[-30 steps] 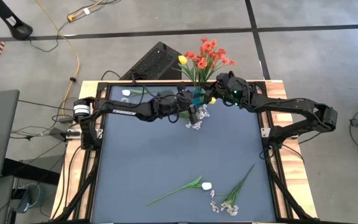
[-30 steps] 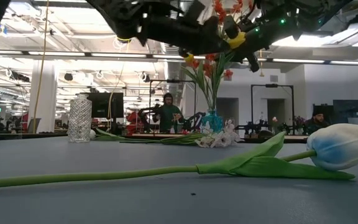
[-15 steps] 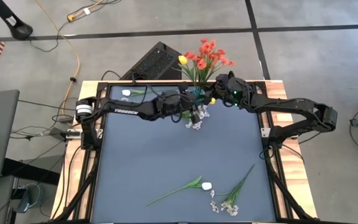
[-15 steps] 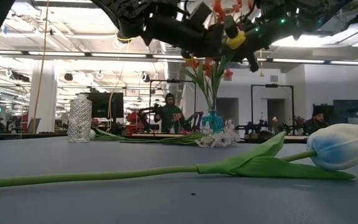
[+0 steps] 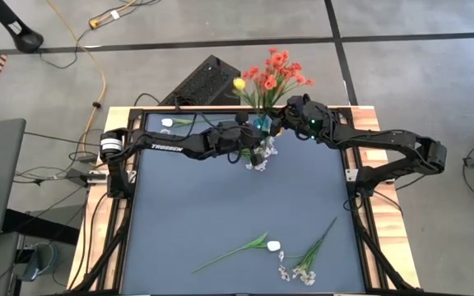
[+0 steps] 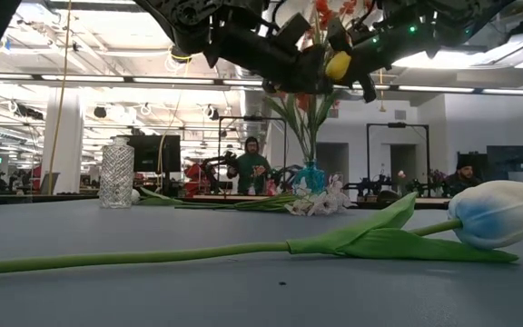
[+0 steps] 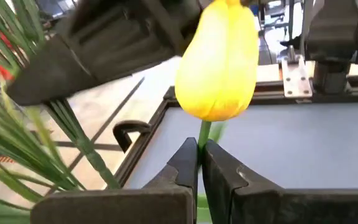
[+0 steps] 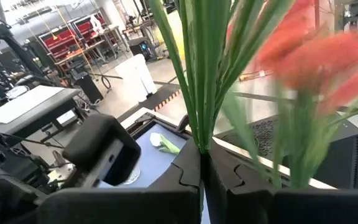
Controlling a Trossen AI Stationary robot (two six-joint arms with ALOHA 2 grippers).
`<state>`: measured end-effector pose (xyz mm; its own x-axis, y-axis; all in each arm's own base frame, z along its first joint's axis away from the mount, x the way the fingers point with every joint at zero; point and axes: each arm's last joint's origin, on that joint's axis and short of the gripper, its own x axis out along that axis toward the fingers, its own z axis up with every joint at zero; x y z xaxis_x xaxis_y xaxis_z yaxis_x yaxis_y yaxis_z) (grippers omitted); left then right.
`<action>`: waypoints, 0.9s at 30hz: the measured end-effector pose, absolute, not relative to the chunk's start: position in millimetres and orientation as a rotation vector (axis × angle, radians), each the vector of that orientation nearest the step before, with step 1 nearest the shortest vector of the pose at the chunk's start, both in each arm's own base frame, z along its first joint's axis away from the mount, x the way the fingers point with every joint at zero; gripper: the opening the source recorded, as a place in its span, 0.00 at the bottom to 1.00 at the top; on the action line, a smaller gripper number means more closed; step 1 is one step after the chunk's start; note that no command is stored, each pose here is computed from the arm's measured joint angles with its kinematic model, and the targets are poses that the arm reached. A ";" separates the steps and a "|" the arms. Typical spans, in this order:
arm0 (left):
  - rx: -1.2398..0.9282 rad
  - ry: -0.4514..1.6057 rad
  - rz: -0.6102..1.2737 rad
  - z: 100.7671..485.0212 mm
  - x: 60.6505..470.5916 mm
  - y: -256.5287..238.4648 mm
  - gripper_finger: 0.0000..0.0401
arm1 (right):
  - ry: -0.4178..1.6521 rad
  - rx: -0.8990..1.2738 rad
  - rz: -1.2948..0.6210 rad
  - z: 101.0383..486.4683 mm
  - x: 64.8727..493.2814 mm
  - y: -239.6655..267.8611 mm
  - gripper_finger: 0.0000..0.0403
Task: Sort flowers into vase by color
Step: Put the orange flowers into the blue vase
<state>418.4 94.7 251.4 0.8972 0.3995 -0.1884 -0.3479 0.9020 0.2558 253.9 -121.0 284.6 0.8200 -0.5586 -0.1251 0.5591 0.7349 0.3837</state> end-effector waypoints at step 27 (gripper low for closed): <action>0.309 0.307 0.388 246.4 417.2 95.0 0.10 | 0.086 0.326 -0.655 277.6 249.7 -126.1 0.07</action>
